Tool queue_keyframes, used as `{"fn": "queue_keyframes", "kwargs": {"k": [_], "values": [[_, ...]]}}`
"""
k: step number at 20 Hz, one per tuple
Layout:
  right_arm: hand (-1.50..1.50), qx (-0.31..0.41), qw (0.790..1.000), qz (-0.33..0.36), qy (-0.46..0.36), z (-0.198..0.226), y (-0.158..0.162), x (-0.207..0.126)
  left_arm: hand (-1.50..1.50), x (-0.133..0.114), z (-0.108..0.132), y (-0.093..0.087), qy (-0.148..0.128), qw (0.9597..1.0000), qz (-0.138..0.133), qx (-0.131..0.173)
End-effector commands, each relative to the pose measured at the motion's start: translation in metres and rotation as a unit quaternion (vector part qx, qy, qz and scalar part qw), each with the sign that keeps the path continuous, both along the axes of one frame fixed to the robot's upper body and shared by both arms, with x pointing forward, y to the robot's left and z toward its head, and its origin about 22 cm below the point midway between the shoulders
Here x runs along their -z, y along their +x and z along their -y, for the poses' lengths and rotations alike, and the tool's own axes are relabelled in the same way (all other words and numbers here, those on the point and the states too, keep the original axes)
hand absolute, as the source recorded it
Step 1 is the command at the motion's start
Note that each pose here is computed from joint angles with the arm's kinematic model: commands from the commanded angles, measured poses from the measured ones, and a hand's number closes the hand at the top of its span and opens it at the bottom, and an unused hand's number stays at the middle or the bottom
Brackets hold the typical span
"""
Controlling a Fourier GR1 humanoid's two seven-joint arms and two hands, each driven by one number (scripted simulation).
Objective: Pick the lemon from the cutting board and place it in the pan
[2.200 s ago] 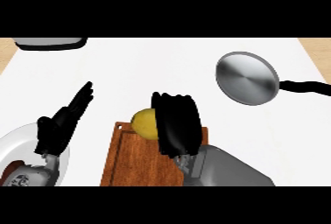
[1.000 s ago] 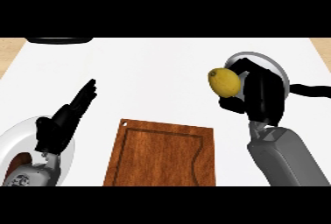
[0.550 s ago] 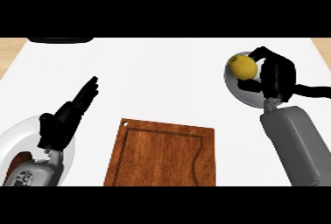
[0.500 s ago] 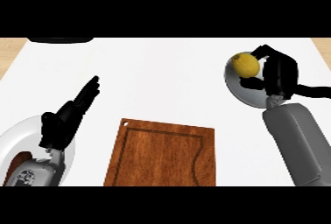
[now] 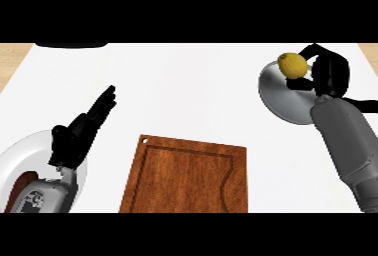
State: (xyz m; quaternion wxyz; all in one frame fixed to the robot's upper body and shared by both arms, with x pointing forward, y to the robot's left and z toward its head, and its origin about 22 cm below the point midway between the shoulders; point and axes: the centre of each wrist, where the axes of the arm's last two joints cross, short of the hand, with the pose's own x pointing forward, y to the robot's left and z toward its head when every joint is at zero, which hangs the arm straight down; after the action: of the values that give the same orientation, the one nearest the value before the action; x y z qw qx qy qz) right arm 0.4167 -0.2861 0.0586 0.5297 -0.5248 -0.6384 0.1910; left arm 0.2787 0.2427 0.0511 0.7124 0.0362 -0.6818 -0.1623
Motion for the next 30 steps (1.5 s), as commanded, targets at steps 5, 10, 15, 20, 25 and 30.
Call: {"fn": "queue_keyframes", "kwargs": {"k": [5,10,15,20,25,30], "values": [[-1.50,0.081,0.980,-0.175,0.041,0.033,-0.002,0.025,0.00,-0.010,-0.002,-0.003,0.005,0.9999,0.005,0.012],[-1.50,0.039,0.984,-0.149,0.092,0.048,0.006,0.006,0.00,-0.020,0.007,0.016,-0.002,0.9997,0.017,0.017],[-1.50,0.011,0.981,-0.058,0.187,0.049,0.001,0.016,0.00,-0.001,0.014,0.007,-0.001,0.9998,0.003,0.019],[-1.50,-0.002,0.958,0.050,0.284,0.067,0.002,-0.003,0.00,0.000,0.005,0.005,-0.004,0.9999,0.008,0.014],[-1.50,-0.047,0.927,0.055,0.367,0.116,-0.025,0.009,0.00,-0.011,0.012,0.004,-0.003,0.9999,0.004,0.015],[-1.50,-0.089,0.918,0.051,0.382,0.129,-0.047,0.037,0.00,-0.015,0.007,0.004,-0.002,1.0000,0.005,0.004]]}}
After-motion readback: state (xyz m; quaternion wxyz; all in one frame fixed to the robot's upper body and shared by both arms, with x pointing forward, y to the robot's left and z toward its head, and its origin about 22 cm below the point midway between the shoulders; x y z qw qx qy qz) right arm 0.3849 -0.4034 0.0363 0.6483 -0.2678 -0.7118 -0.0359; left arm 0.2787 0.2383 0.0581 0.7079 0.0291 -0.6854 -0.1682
